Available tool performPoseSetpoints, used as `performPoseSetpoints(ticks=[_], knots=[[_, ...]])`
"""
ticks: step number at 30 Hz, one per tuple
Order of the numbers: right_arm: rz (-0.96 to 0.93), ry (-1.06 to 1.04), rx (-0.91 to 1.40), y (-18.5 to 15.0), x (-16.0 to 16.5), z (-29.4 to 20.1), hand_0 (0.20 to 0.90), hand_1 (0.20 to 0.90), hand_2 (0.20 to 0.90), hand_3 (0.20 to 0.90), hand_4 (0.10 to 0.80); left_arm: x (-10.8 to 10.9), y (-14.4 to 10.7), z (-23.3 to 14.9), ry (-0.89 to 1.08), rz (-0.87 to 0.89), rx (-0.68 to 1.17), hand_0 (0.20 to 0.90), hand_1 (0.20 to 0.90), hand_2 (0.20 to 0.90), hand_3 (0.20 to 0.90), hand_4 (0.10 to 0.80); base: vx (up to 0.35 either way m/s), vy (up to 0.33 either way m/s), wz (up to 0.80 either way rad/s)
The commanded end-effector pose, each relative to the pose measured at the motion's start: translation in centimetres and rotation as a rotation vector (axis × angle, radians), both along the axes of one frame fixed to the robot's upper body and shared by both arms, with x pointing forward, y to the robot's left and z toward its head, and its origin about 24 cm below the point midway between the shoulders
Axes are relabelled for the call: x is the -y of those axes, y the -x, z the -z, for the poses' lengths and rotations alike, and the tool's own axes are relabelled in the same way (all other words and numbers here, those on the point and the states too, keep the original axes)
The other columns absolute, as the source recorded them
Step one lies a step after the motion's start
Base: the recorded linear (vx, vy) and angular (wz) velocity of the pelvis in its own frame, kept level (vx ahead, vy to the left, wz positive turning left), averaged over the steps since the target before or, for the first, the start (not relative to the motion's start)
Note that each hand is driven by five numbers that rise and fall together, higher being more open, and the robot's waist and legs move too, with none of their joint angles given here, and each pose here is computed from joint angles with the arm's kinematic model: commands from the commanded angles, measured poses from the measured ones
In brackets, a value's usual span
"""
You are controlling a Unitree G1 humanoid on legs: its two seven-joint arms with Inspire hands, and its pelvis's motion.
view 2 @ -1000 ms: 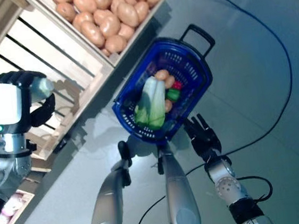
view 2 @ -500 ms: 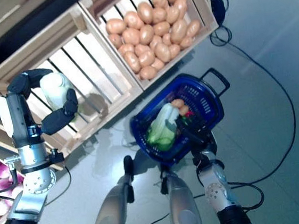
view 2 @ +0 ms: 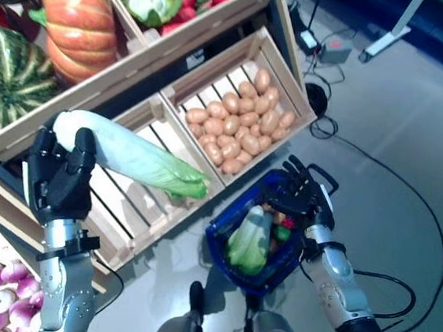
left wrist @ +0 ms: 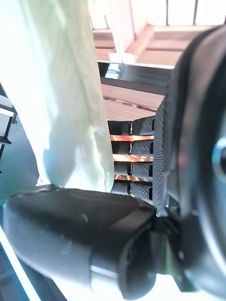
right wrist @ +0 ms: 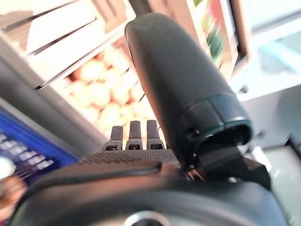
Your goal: Put vegetables into the basket
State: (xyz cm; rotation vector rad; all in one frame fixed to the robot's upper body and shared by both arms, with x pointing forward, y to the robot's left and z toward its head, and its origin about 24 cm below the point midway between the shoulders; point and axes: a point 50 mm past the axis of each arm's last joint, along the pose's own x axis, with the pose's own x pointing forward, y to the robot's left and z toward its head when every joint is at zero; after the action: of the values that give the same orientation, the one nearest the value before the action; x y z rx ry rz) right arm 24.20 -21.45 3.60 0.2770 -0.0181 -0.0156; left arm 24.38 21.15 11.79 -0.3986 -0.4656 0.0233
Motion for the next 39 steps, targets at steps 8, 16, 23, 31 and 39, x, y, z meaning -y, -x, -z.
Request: performPoseSetpoints(ticks=[8, 16, 23, 31, 39], knots=[[-0.397, 0.313, 0.163, -0.8, -0.5, -5.1, 0.900, 0.900, 0.900, 0.900, 0.800, 1.6, -0.8, -0.5, -0.123, 0.190, -0.002, 0.300, 0.300, 0.300, 0.300, 0.400, 0.055, 0.006, -0.02], [-0.600, 0.339, 0.148, -1.9, -2.7, -5.9, 0.900, 0.900, 0.900, 0.900, 0.800, 2.5, -1.5, -0.5, -0.155, 0.231, -0.010, 0.300, 0.300, 0.300, 0.300, 0.400, 0.046, 0.007, -0.01], [-0.642, 0.270, 0.018, -1.8, -4.5, -3.4, 0.900, 0.900, 0.900, 0.900, 0.800, 2.6, -1.5, -0.1, -0.107, 0.218, -0.028, 0.300, 0.300, 0.300, 0.300, 0.400, 0.020, 0.006, 0.01], [-0.677, 0.195, -0.058, -1.7, -6.3, -1.9, 0.900, 0.900, 0.900, 0.900, 0.800, 3.1, -1.2, 0.5, -0.083, 0.244, -0.040, 0.300, 0.300, 0.300, 0.300, 0.400, 0.000, 0.000, 0.00], [-0.662, 0.166, -0.136, -1.8, -7.5, -0.6, 0.900, 0.900, 0.900, 0.900, 0.800, 3.6, -1.2, 0.5, -0.077, 0.270, -0.042, 0.300, 0.300, 0.300, 0.300, 0.400, 0.000, 0.001, 0.00]])
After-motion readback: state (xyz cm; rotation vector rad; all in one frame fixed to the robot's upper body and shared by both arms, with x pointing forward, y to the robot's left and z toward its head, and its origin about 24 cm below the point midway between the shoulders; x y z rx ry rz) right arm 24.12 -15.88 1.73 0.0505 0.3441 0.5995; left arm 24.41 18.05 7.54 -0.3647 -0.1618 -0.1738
